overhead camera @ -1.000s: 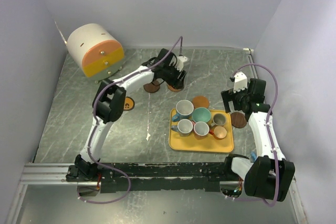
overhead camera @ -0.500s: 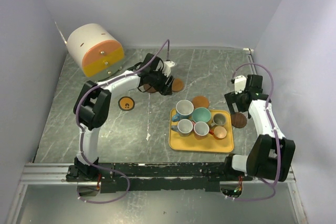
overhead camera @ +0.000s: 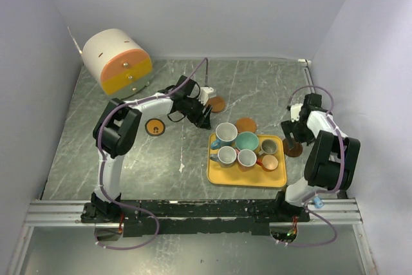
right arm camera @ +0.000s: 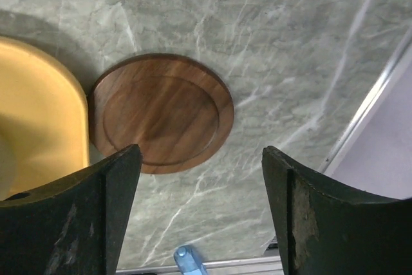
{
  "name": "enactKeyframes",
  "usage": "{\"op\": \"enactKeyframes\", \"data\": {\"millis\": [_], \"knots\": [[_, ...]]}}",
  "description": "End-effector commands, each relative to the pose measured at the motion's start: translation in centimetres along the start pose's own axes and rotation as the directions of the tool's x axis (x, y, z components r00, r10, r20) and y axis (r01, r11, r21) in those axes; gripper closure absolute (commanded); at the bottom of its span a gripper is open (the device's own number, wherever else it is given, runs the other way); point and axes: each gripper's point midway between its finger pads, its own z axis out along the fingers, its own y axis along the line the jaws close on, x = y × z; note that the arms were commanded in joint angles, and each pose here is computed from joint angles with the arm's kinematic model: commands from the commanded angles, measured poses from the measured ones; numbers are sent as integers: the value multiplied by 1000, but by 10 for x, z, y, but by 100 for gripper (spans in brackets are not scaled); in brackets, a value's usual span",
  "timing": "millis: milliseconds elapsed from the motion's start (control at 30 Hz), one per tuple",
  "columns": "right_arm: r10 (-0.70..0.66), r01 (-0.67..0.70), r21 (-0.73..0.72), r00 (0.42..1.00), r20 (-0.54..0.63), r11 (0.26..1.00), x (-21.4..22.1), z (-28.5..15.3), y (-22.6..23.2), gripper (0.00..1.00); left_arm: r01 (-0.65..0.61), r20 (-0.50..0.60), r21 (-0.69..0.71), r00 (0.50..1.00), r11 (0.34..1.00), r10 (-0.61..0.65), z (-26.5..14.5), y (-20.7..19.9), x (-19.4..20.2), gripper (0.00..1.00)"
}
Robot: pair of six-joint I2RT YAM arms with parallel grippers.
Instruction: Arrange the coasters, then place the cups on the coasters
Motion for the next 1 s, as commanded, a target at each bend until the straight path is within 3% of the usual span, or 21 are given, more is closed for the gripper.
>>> {"op": "enactKeyframes", "data": {"millis": [0,233,533,967], "knots": [[31,-31,20,999,-21,999,-6,13,-9,27,-20,39,88,999,996,17,12,-10,-2,32],[61,-61,-5,998,-36,998,-13,33,-8,38,-23,26,114,999,993,20,22,-13,5,32],[92,-91,-21,995,39,996,-51,45,-16,51,-39,1,202,999,979,39,36,-30,22,34],[58,-55,-24,987,150,998,-108,48,4,60,-61,-48,330,996,942,82,38,-67,58,50]]}}
